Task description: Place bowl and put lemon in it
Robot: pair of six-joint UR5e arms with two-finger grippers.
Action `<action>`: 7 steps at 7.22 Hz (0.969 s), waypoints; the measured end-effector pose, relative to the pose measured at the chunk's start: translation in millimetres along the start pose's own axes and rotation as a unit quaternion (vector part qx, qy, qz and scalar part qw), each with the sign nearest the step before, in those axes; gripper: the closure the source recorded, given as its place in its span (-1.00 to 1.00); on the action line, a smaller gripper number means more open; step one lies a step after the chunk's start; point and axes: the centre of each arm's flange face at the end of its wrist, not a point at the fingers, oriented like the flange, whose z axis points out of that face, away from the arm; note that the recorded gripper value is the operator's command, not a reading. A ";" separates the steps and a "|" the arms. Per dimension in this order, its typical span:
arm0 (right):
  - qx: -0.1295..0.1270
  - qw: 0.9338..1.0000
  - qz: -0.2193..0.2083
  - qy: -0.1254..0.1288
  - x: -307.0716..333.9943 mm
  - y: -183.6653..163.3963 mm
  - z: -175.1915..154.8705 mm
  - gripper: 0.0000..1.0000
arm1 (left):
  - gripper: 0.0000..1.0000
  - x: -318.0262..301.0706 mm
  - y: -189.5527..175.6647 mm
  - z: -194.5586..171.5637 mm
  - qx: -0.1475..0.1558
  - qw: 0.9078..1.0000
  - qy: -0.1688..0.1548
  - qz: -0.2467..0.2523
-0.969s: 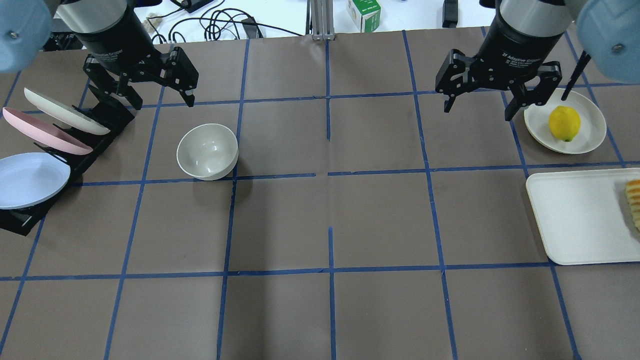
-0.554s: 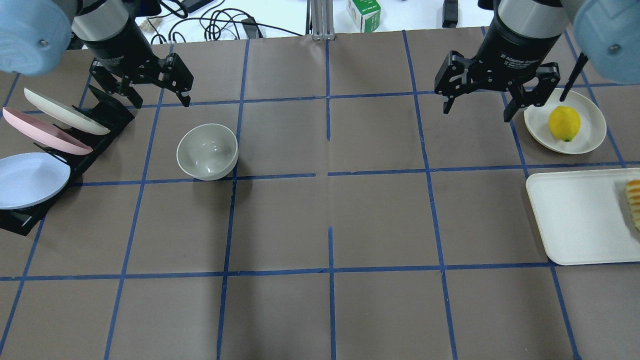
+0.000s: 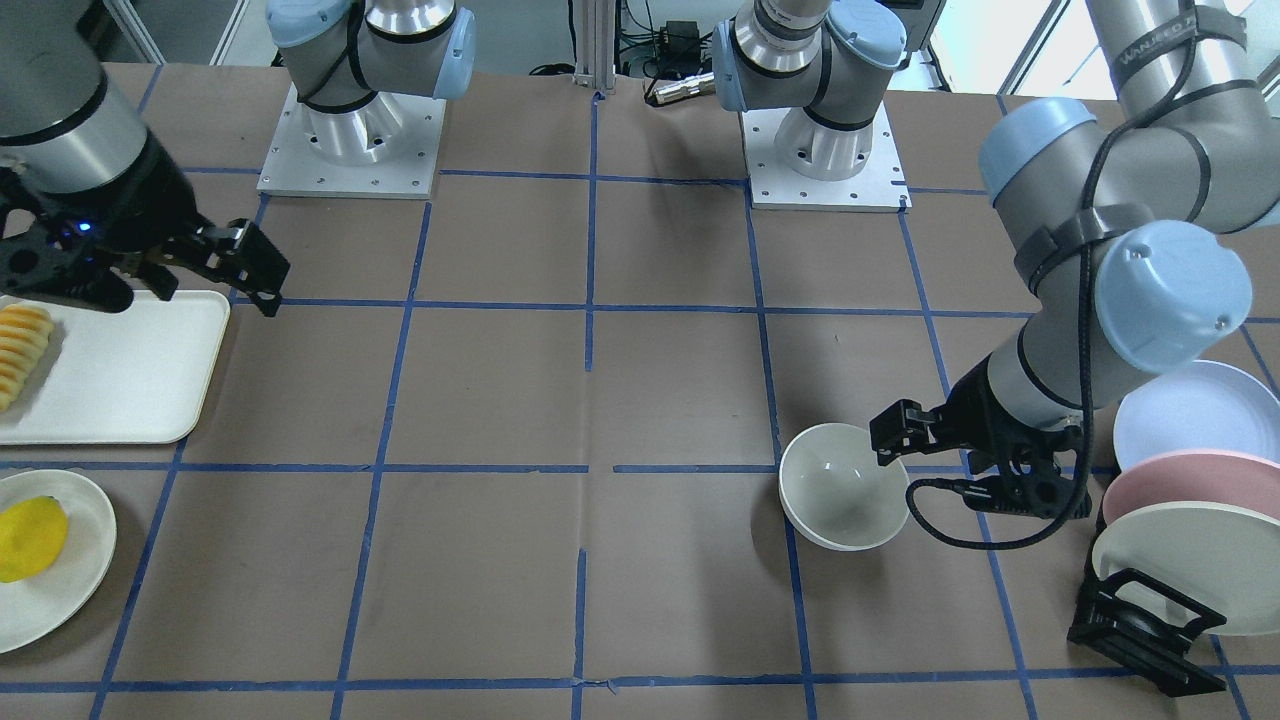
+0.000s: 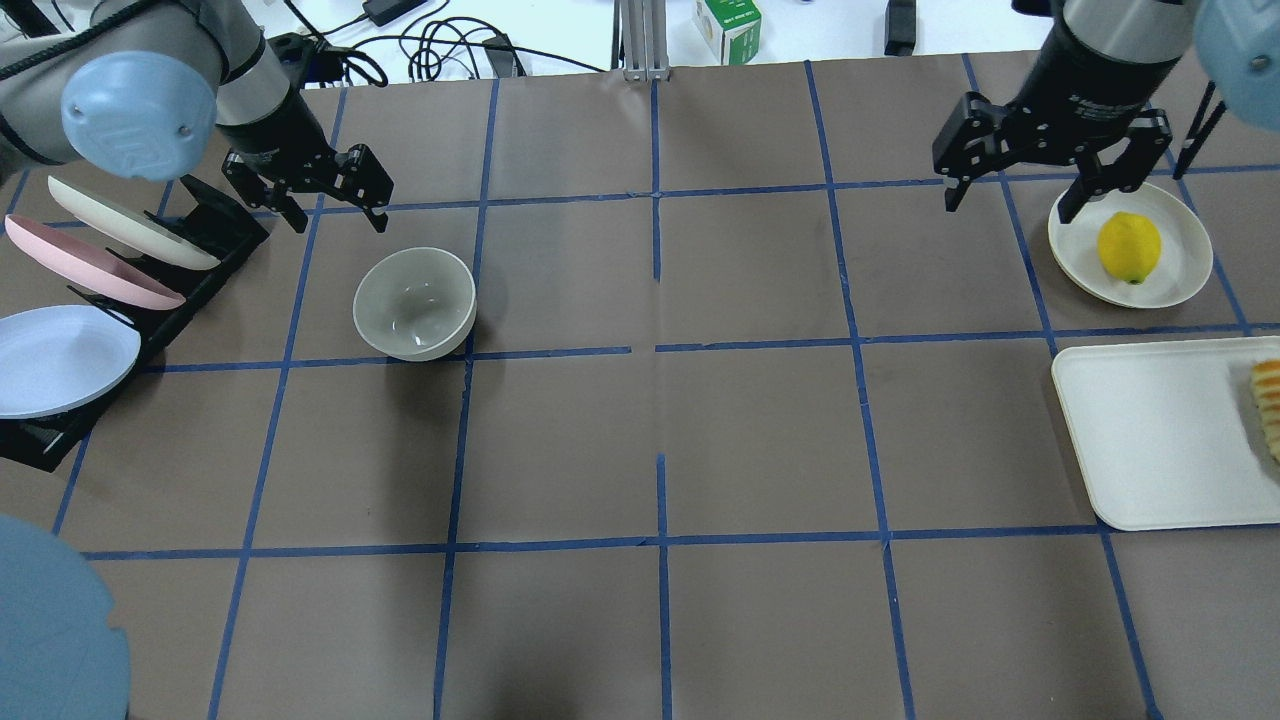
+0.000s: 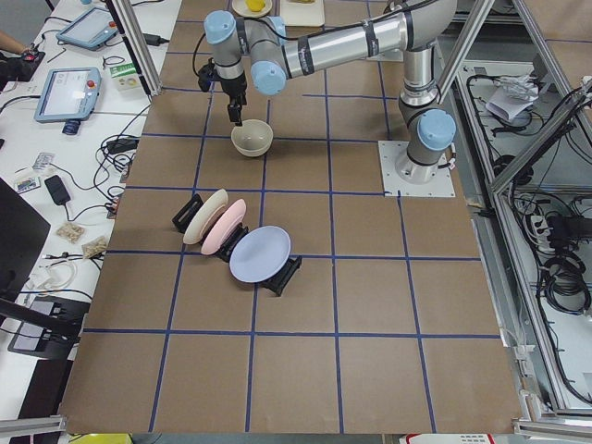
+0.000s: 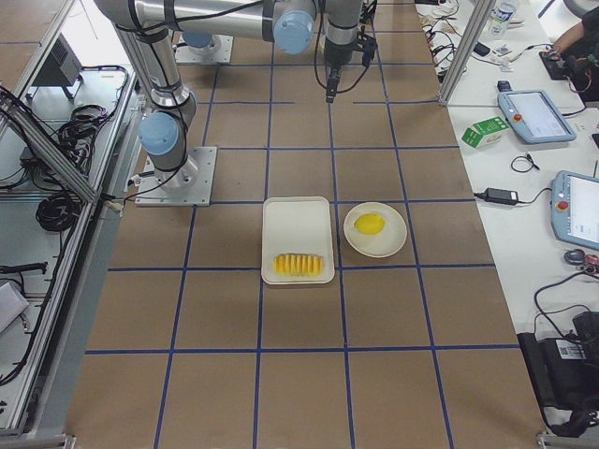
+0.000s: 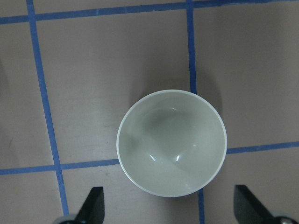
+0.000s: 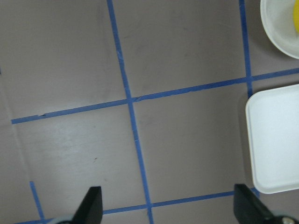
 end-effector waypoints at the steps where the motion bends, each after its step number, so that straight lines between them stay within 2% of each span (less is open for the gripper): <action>1: 0.000 1.000 -0.022 -0.002 38.9 -19.3 11.6 -1.00 | -0.92 -13.8 -2.0 25.7 0.005 1.000 -0.001 -0.001; 3: 0.023 0.997 -0.068 0.003 110.2 -61.5 42.3 -1.00 | -0.88 -23.7 5.9 77.2 0.011 1.000 -0.001 -0.009; 5: 0.018 0.997 -0.081 -0.001 179.7 -89.3 85.7 -1.00 | -0.84 -23.0 16.3 110.8 0.004 1.000 0.007 -0.013; 6: 0.028 0.996 -0.090 0.002 205.1 -105.1 109.3 -1.00 | -0.57 -21.3 20.2 123.4 -0.003 1.000 0.016 -0.016; 7: 0.046 0.994 -0.097 0.008 220.0 -121.0 130.3 -1.00 | 0.01 -20.2 23.2 131.8 -0.009 0.999 0.021 -0.022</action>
